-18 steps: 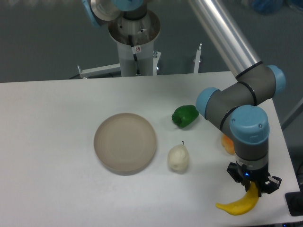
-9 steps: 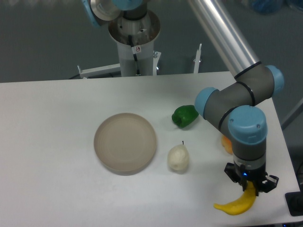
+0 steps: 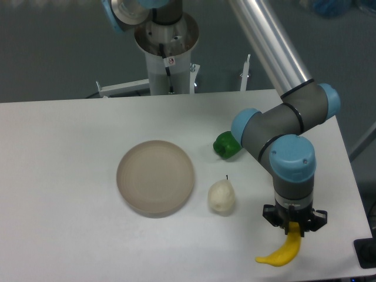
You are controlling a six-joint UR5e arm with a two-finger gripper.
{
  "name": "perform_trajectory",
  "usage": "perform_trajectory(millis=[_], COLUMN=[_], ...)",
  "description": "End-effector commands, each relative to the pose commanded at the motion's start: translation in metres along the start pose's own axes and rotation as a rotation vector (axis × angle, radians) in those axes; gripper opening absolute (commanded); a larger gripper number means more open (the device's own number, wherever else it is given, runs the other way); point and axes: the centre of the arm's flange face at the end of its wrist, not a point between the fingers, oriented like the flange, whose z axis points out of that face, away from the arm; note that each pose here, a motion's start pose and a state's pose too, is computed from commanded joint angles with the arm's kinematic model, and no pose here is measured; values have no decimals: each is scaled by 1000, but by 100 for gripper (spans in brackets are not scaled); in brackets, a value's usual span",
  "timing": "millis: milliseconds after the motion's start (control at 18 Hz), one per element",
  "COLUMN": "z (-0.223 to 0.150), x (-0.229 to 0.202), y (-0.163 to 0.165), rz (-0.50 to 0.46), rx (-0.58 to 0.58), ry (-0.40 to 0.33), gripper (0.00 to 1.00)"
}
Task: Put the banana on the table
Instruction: 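Lower the held banana toward the table beside the pear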
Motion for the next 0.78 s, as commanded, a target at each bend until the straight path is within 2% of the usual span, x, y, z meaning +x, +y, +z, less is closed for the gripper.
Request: perform_trajectory(millis=[222,444,778], z=[17,35,41], x=[-1,9,13], y=[21,32,39], rz=[-59,-67,-76], rx=[-39,-72,-87], ry=[27,50,60], gripper=[35,35,35])
